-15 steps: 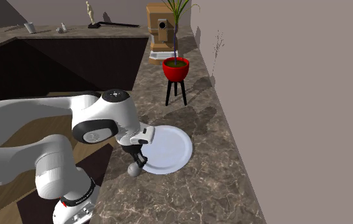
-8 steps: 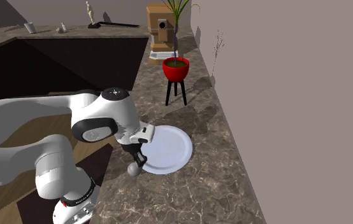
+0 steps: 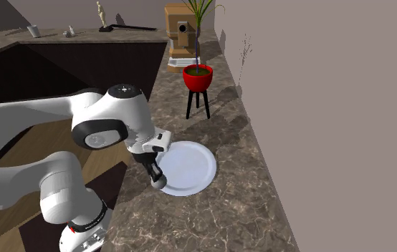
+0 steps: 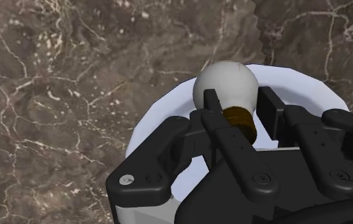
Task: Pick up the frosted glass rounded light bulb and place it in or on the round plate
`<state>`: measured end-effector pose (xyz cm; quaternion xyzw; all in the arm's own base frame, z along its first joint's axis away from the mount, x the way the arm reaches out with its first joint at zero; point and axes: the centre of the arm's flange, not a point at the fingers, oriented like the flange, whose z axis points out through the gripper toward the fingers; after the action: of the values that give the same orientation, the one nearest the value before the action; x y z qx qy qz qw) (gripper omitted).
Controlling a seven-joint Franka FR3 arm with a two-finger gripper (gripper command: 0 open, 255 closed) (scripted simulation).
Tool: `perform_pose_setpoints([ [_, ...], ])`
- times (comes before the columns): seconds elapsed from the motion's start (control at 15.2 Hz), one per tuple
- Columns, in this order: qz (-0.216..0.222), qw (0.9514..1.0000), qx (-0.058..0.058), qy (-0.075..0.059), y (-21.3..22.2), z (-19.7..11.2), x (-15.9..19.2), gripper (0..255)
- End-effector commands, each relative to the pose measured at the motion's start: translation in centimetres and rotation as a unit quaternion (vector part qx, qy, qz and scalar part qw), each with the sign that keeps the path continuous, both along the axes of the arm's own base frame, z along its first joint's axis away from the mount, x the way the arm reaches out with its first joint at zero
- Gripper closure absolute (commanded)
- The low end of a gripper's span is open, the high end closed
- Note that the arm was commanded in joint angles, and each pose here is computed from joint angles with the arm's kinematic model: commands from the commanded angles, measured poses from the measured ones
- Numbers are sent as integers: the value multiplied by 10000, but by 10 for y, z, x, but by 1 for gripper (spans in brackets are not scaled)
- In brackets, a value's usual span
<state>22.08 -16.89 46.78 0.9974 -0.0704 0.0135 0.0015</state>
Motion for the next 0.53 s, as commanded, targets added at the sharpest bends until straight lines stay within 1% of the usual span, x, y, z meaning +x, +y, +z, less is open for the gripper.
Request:
perform_pose_setpoints([
  [0.0,0,10000,0,1,-1,11,0,255],
  [0.4,0,10000,0,1,-1,43,0,255],
  [0.46,0,10000,0,1,-1,45,13,255],
])
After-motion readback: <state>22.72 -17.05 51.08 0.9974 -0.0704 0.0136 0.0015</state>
